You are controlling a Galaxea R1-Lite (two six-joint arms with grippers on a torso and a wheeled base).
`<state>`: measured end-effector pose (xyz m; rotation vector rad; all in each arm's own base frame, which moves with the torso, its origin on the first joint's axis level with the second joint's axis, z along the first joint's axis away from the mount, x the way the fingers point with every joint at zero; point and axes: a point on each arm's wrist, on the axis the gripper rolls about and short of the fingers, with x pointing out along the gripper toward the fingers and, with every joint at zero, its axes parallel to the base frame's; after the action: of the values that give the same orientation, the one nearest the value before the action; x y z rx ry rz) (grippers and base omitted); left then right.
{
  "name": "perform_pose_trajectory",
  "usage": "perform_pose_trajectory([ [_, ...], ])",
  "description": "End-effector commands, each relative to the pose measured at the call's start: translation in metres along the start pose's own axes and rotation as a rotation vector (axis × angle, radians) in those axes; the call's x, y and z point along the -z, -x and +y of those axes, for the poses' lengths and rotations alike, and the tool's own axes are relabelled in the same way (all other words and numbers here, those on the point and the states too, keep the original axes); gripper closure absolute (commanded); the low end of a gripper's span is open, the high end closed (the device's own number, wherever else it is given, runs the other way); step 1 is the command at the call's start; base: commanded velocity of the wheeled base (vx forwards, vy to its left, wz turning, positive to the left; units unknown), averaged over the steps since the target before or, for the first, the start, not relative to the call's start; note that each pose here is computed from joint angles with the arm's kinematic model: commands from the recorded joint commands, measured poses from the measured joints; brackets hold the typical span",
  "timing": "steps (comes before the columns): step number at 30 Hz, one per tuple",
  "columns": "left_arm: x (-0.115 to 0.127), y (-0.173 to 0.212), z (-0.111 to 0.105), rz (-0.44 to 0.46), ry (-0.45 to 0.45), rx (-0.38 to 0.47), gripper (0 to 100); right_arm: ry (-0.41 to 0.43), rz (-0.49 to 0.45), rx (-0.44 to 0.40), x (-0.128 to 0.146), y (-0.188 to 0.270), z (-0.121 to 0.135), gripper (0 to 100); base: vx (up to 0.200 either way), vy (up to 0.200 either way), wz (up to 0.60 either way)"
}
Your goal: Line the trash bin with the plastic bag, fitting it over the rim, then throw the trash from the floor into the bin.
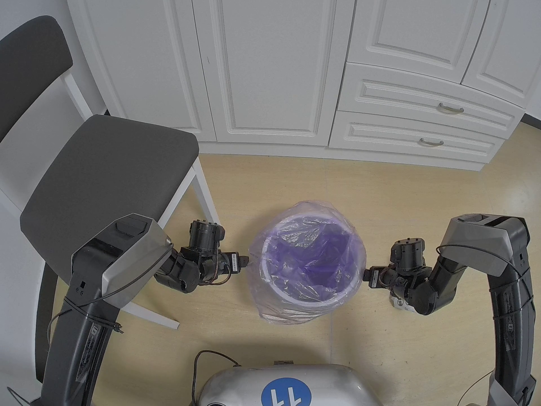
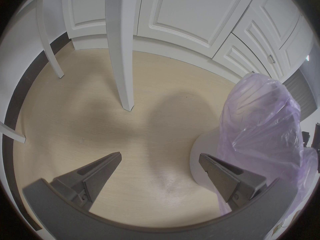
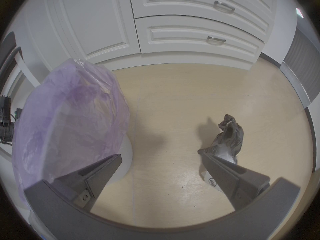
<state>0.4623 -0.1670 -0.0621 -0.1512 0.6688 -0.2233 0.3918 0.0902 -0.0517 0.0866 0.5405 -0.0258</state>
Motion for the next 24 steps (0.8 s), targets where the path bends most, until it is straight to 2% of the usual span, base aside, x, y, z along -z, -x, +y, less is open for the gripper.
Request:
perform_pose_trajectory([
  [1, 0.005, -0.005, 0.001, 0.01, -0.005, -0.007, 0, -0.012, 0.006, -0.011, 0.0, -0.009, 0.002, 0, 0.0, 0.0, 0.0],
  [11, 0.004, 0.006, 0.002, 0.007, -0.009, -0.007, 0, -0.018, 0.076, -0.051, -0.009, -0.033, 0.007, 0, 0.0, 0.0, 0.0],
  [16, 0.001, 0.012, 0.003, 0.008, -0.006, -0.002, 0, -0.069, 0.124, -0.043, -0.012, -0.045, 0.011, 0, 0.0, 0.0, 0.0],
  [24, -0.01, 0.035, -0.001, -0.018, -0.009, 0.011, 0, -0.139, 0.135, -0.042, -0.028, -0.062, 0.018, 0, 0.0, 0.0, 0.0],
])
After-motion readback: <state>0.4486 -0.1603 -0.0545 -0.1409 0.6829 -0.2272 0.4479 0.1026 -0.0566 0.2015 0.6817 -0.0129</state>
